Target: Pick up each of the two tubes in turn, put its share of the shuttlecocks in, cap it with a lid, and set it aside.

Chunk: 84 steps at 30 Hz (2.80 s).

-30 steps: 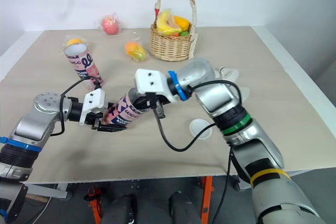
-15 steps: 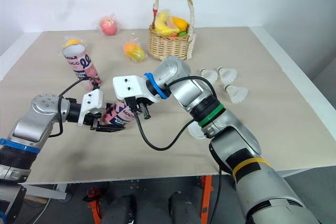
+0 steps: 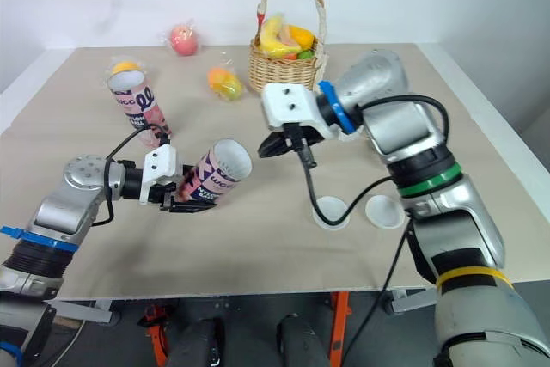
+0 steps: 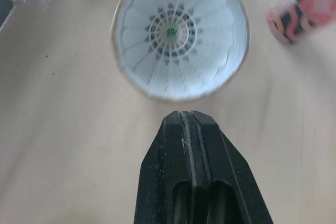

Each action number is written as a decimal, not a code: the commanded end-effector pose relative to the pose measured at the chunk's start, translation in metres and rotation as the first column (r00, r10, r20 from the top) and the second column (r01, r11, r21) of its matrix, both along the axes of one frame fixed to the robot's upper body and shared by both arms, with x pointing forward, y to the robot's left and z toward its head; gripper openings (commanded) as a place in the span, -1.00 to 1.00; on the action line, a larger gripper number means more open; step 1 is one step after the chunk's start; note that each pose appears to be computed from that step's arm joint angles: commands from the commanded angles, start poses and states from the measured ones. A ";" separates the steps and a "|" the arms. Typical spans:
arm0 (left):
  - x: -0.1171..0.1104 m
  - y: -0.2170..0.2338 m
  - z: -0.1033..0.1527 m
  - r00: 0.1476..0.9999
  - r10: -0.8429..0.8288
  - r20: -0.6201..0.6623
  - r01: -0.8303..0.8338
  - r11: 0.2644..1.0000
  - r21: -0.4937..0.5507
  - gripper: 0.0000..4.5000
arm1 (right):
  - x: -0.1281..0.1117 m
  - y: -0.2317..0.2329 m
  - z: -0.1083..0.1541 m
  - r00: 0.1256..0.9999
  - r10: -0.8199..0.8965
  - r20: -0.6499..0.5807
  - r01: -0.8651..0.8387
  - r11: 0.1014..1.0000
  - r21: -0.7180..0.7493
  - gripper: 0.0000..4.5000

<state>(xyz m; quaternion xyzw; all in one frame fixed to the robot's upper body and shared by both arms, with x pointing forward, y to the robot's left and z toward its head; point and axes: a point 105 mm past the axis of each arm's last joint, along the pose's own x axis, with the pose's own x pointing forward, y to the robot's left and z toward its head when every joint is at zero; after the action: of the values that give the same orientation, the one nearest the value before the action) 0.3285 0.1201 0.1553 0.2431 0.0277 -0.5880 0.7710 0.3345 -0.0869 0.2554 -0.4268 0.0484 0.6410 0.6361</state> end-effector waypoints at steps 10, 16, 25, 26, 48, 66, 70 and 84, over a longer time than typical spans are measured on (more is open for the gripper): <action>-0.007 -0.042 0.027 0.997 -0.067 -0.022 0.053 0.915 -0.400 0.46 | -0.008 -0.093 -0.057 0.934 -0.346 -0.086 0.340 0.937 -0.076 0.13; -0.009 -0.059 0.009 0.998 -0.049 -0.046 0.021 0.878 -0.478 0.46 | -0.010 -0.094 -0.081 0.931 -0.347 -0.114 0.326 0.930 -0.168 0.67; -0.010 -0.069 -0.019 0.999 0.031 0.021 -0.017 0.866 -0.500 0.46 | 0.002 -0.090 -0.096 0.926 -0.358 -0.121 0.324 0.916 -0.236 0.67; -0.010 -0.070 -0.021 0.999 0.035 0.022 -0.019 0.863 -0.505 0.46 | 0.002 -0.091 -0.098 0.924 -0.363 -0.124 0.326 0.913 -0.245 0.67; -0.012 -0.056 -0.059 0.993 0.040 -0.108 -0.086 0.882 -0.464 0.46 | 0.002 -0.078 -0.074 0.951 -0.279 -0.131 0.249 0.946 -0.208 -0.98; -0.015 -0.055 -0.078 0.992 0.047 -0.117 -0.096 0.883 -0.460 0.46 | -0.011 0.034 0.038 0.995 0.020 0.099 -0.015 0.998 -0.055 -0.98; -0.015 -0.059 -0.077 0.994 0.036 -0.106 -0.081 0.886 -0.456 0.46 | -0.008 0.061 0.042 0.988 0.051 0.145 -0.043 0.998 -0.055 -0.98; -0.014 -0.060 -0.074 0.995 0.033 -0.098 -0.075 0.883 -0.464 0.46 | -0.024 0.070 0.024 0.969 0.193 0.153 -0.168 0.972 -0.162 -0.98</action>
<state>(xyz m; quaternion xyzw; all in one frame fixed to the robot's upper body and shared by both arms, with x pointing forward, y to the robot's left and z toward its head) 0.3148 0.0565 0.0953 0.0211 -0.1035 -0.5692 0.8154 0.3157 -0.0158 0.2774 -0.5124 0.0117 0.6535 0.5570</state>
